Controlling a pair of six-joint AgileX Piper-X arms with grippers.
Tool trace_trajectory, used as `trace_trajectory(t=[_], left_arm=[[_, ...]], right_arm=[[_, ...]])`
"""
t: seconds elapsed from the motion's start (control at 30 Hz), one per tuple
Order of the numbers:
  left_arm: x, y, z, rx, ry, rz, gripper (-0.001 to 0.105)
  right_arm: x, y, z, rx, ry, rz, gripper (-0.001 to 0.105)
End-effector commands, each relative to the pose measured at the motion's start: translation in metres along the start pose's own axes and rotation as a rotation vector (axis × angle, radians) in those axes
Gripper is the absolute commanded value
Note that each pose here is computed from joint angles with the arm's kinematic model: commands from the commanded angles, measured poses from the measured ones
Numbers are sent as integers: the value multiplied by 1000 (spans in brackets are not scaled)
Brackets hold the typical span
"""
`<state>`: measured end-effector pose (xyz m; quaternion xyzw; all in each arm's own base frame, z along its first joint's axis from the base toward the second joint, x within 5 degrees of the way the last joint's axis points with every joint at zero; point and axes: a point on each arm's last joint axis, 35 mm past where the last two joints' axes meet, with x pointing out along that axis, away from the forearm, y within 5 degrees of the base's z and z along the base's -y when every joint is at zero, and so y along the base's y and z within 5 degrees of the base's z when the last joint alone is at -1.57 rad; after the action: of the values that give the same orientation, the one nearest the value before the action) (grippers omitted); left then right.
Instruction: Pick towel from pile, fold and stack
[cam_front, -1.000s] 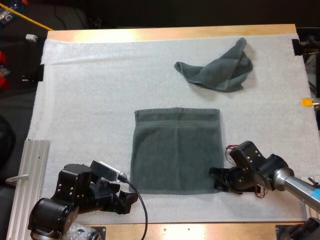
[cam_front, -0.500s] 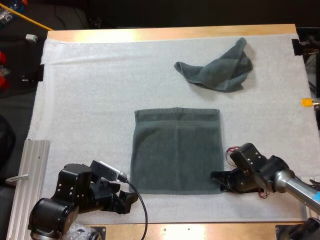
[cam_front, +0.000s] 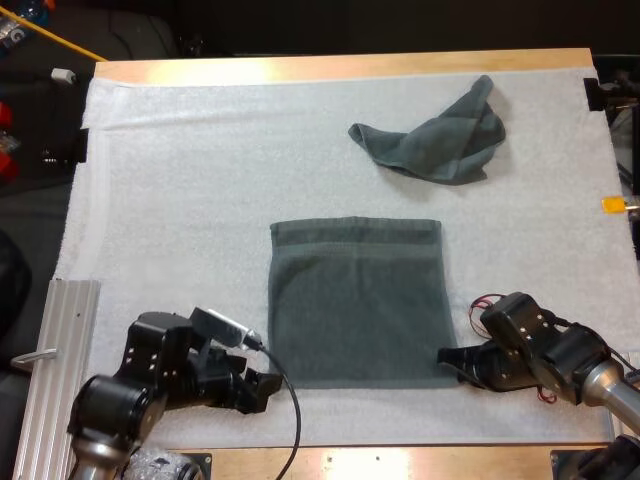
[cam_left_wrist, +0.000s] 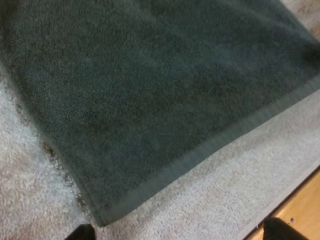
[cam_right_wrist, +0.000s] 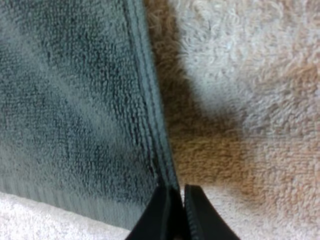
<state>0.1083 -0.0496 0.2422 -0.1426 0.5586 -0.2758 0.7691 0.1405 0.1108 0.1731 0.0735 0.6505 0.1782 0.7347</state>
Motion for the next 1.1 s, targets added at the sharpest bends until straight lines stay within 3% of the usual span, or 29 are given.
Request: trace_trajectory(t=[0.0, 0.33, 0.53, 0.77, 0.87, 1.07], left_arm=[[2, -1, 5, 13, -1, -10, 64], [52, 6, 20, 5, 229, 34, 64], [78, 21, 27, -43, 291, 149, 64], [99, 28, 32, -72, 338, 94, 63], [104, 29, 31, -92, 367, 50, 57], [113, 35, 29, -119, 414, 68, 41]], right_arm=[[-1, 0, -2, -12, 7, -8, 0], [-1, 0, -2, -12, 7, -8, 0], [-1, 0, -2, -12, 7, -8, 0], [-1, 0, -2, -12, 7, -8, 0], [-1, 0, -2, -12, 7, -8, 0], [-1, 0, -2, -12, 7, -8, 0]])
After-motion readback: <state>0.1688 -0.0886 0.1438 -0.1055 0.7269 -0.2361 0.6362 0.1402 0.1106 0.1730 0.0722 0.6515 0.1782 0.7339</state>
